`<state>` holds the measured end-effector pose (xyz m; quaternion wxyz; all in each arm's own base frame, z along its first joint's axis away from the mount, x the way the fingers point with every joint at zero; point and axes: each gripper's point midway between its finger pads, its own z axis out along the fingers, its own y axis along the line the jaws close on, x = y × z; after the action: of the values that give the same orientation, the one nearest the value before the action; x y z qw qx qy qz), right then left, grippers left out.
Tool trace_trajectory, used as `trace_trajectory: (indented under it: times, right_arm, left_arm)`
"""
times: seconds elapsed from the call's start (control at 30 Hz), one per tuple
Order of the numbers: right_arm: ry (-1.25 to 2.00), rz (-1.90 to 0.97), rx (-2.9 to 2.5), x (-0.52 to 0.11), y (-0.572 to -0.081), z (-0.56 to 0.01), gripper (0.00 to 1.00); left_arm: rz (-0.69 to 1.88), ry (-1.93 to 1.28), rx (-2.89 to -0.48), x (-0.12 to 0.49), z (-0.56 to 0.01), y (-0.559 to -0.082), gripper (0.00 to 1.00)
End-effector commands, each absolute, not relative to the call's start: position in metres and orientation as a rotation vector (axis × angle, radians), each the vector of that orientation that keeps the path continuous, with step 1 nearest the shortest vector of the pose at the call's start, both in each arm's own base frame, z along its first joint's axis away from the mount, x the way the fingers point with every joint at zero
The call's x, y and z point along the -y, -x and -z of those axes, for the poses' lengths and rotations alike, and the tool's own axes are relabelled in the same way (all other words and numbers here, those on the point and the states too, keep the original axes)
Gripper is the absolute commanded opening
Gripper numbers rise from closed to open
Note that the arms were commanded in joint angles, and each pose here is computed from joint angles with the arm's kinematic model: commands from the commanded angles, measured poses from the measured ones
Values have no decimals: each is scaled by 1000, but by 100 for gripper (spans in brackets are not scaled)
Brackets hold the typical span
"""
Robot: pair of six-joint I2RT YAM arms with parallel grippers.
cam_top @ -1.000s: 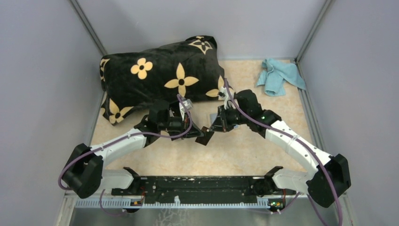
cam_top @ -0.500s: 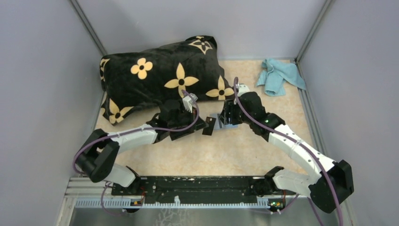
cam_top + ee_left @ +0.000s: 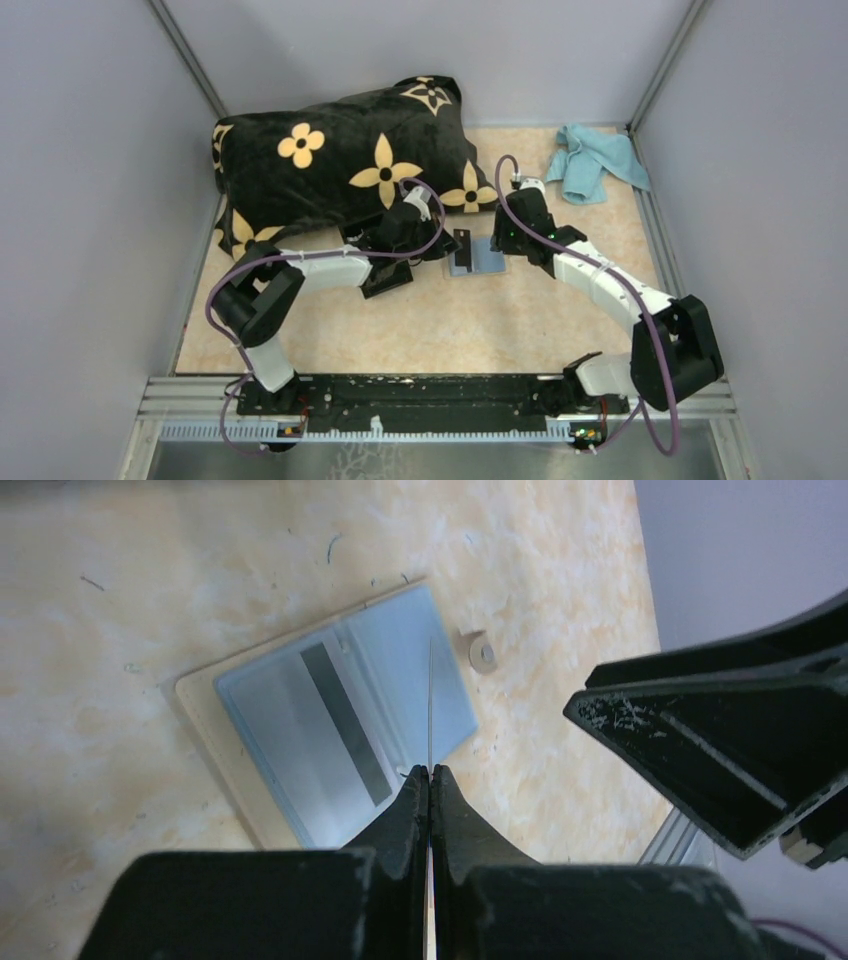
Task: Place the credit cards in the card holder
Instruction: Pick up the credit card from the storage box, then insert the credit card into the card holder.
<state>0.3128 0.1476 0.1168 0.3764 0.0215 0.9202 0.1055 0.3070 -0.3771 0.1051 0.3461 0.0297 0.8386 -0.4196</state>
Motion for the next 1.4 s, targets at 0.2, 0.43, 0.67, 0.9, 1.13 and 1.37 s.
trace_trajectory:
  times: [0.2, 0.43, 0.67, 0.9, 1.13, 1.37]
  right_arm:
    - [-102, -296, -2300, -149, -343, -116, 37]
    - [-87, -294, -2328, -152, -347, -104, 33]
    - [-85, -278, -2366, -150, -349, -89, 30]
    - [-87, -267, -2387, -149, -352, -81, 28]
    - [-100, -248, -2417, -144, -352, -70, 24]
    - [-114, -237, -2443, -141, -352, -60, 21]
  left_arm:
    - [1089, 100, -2211, 393, -97, -332, 0]
    - [1064, 125, -2241, 391, -84, -332, 0]
    - [1081, 161, -2255, 395, -76, -334, 0]
    - [1101, 187, -2253, 400, -74, -337, 0]
    - [1127, 197, -2267, 406, -70, -338, 0]
    - [1121, 214, -2277, 404, -66, -337, 0]
